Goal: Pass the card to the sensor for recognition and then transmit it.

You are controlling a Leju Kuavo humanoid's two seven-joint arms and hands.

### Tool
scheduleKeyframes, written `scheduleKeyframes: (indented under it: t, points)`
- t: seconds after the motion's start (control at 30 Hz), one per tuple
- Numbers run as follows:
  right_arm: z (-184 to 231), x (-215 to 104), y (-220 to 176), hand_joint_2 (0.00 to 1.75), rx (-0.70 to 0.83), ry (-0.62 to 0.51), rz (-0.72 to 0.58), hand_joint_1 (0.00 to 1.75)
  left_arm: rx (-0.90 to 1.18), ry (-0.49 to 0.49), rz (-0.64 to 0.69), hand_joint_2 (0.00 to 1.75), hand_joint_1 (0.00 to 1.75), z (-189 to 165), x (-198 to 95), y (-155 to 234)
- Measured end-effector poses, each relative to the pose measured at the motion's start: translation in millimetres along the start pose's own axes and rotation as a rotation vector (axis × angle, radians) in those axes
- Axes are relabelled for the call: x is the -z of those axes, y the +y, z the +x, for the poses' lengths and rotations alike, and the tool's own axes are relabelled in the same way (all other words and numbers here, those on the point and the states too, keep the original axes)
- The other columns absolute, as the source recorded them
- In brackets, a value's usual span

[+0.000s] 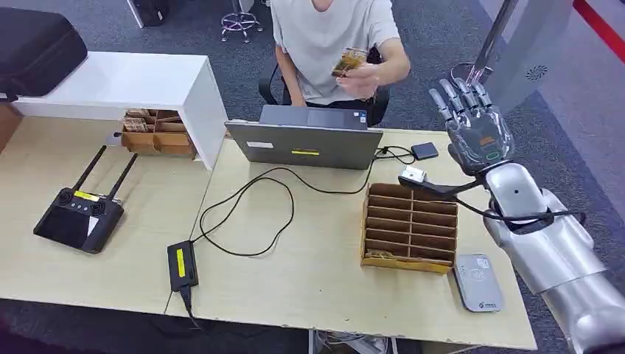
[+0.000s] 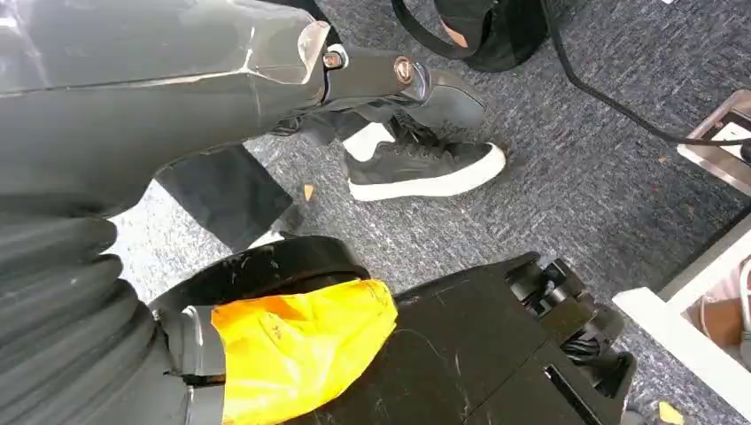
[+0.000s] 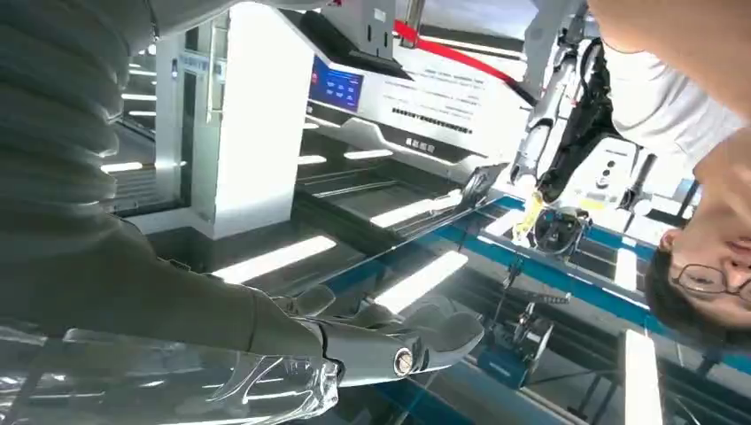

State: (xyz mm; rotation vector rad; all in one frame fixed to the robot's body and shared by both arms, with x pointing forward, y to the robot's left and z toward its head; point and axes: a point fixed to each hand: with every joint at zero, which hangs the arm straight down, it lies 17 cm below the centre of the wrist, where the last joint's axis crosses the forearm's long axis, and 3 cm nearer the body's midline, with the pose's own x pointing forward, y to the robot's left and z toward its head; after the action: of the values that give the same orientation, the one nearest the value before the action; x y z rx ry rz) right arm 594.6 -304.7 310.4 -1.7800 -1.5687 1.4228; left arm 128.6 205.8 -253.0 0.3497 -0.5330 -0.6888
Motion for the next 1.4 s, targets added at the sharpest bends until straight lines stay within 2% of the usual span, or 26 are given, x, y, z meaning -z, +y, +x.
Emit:
scheduleKeyframes:
  t: [0.5,0.7,1.13,1.4]
  points:
    - [-2.3,-2.4,2.7,1.75,-0.004,0.001,0.007,0.00,-0.002,0.001,0.000,1.75,0.00,-0.4,0.1,0.2]
    - [-25.2,-11.6,10.8,1.75,-0.049,0.012,0.052,0.00,-0.012,0.010,0.001,1.75,0.00,-1.6,0.0,0.1]
    - [-129.8,-98.8,4.9,1.75,-0.153,0.107,0.092,0.00,-0.039,0.051,0.035,1.75,0.00,-8.4,-1.8,2.8]
    - [-164.1,-132.3,-10.6,1.75,-0.198,0.131,0.100,0.00,-0.052,0.072,0.069,1.75,0.00,-15.7,-3.9,6.1]
